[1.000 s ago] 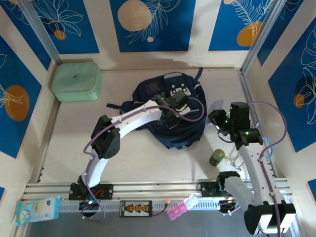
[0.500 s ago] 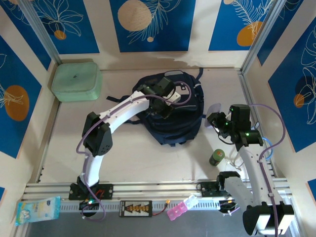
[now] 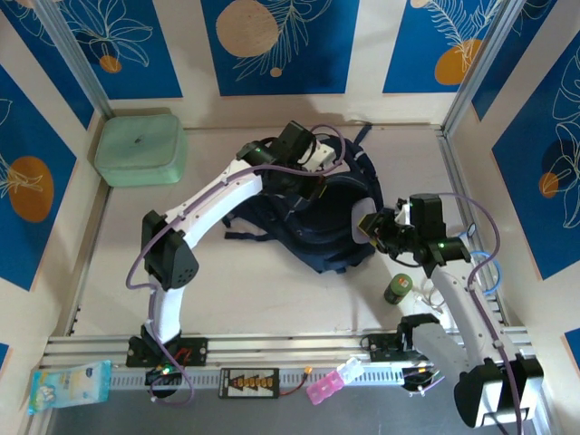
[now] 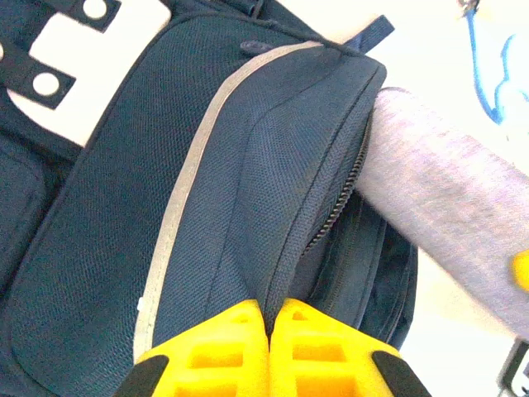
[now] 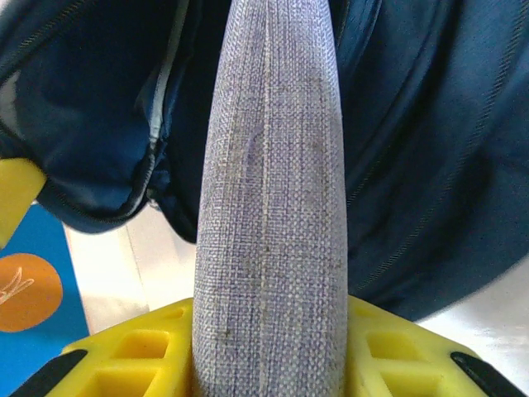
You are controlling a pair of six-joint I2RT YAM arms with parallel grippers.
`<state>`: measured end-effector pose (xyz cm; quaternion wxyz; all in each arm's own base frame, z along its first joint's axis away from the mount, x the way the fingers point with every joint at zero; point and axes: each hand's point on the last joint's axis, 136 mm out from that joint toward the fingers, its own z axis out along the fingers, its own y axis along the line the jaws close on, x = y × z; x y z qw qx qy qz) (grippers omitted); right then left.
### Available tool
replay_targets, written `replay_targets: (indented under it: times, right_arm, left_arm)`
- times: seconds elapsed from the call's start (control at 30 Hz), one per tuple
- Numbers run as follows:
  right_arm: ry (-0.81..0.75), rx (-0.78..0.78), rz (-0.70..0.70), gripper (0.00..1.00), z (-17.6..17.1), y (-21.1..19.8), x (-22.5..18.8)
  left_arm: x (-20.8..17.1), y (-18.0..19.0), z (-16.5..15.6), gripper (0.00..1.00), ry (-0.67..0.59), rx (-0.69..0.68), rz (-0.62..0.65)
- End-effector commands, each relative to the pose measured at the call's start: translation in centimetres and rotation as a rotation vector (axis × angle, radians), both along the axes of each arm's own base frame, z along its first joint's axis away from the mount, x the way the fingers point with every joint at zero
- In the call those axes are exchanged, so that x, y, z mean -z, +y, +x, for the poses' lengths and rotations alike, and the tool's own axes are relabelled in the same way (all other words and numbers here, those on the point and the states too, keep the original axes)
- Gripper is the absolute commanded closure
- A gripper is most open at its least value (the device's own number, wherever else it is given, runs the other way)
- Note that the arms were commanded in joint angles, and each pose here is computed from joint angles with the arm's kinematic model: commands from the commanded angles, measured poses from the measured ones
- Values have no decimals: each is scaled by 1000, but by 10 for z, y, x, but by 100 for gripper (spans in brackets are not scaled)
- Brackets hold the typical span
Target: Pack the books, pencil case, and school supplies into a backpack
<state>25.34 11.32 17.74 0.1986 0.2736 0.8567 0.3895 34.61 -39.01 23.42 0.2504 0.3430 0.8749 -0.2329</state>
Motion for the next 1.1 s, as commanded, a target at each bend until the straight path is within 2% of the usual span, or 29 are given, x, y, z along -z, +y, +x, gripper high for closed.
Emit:
replay_targets:
  times: [0.0, 0.17, 0.3, 0.37, 0.47, 0.53, 0.63, 0.67, 0.87, 1.07]
  right_arm:
    - [-25, 21, 71, 65, 17, 12, -9]
    - [-36, 41, 44, 65, 44, 27, -12]
    - [-26, 171, -18, 66, 70, 20, -9]
    - [-72, 209, -34, 65, 86, 21, -11]
    - [-108, 153, 18, 56, 106, 40, -17]
    - [-140, 80, 57, 46, 111, 58, -24]
    - [-166, 48, 32, 36, 107, 66, -22]
    - [-161, 59, 7, 35, 105, 63, -19]
    - [-78, 136, -120, 39, 82, 30, -1]
    - [-59, 117, -142, 55, 81, 31, 6]
  left_arm:
    - [-63, -23, -13, 97, -38, 53, -185]
    - [-63, -27, -12, 97, -10, 33, -201]
    - [-63, -26, -9, 97, -2, 9, -202]
    - [-64, -26, -8, 97, 3, -2, -204]
    - [-66, -23, -4, 97, 13, -23, -203]
    - [-67, -18, 0, 96, 18, -41, -205]
    - [-64, -14, 4, 95, 18, -58, -194]
    - [-62, -14, 5, 94, 19, -59, -189]
    - [-57, -16, 5, 93, 35, -53, -185]
    - [-56, -20, 3, 93, 57, -41, -204]
